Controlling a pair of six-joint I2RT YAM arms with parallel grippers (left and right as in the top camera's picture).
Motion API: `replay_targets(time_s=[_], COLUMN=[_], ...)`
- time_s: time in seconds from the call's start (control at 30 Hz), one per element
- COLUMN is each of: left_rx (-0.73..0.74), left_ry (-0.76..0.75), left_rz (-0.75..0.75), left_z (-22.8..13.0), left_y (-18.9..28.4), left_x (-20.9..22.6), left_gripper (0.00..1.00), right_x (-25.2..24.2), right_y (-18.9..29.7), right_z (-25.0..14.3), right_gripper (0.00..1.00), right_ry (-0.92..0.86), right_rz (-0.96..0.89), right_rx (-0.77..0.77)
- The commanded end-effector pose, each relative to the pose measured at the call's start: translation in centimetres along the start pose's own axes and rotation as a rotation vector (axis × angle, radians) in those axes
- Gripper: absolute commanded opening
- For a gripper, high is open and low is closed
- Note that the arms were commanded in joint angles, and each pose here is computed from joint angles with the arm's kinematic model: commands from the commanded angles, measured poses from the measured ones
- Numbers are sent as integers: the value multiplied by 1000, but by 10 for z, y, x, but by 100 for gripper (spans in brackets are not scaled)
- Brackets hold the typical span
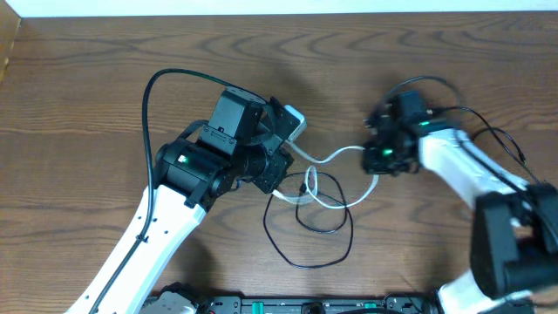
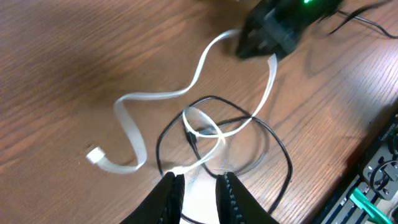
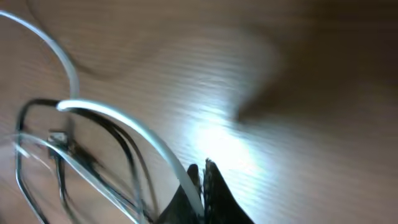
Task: Untangle cables
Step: 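Pull the white cable away to the right with the right gripper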
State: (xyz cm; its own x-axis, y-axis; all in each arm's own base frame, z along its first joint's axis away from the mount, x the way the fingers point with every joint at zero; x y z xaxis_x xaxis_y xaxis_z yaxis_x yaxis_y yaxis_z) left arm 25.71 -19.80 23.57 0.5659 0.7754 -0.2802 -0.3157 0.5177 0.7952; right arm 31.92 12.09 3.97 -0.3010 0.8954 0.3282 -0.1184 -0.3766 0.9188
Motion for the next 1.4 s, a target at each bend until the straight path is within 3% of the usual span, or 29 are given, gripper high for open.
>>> replay_targets(time_s=[0.0,0.17,0.37,0.5,0.6,0.73,1.1,1.37], left_rx=[-18,-12,-12,-11,-11,-10,-6,44], left_ry=[-11,-10,-9,-9,-6,-5,84,125], left_rz=[9,9,9,9,9,8,9,14], left_z=[3,1,1,1,1,0,1,-3], left_y=[6,5,5,4,4,4,1,-14], left_x=[-1,0,0,0,0,0,1,6], left_gripper=[24,29,29,29,29,29,29,29], right_x=[-29,-38,-18,1,-6,-33,-59,-131], right_y=[77,167,289,345,369,380,398,382], right_z=[36,56,88,98,98,95,90,69], right_gripper=[1,1,1,1,1,1,1,1], right_ry=[59,98,187,251,227,122,11,-171], right_rz=[-150,-235,-354,-419,-528,-685,-850,-1039], right_rx=[-166,-328,-673,-875,-942,-937,-949,-763])
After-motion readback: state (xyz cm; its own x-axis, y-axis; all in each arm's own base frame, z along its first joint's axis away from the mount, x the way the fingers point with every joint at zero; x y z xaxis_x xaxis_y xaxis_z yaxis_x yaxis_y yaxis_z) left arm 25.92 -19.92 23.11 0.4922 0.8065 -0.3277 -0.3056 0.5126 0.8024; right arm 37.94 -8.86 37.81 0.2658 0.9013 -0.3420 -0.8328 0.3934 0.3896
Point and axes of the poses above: each gripper's point midway between its finger pads, its own y axis back along the fingers, its own x axis along the line the jaws close on, z = x × y, the point moved 1 cm from there along y, back along the fingers, and after that the axes turned 11 degrees about y, right-handed, at the moved point
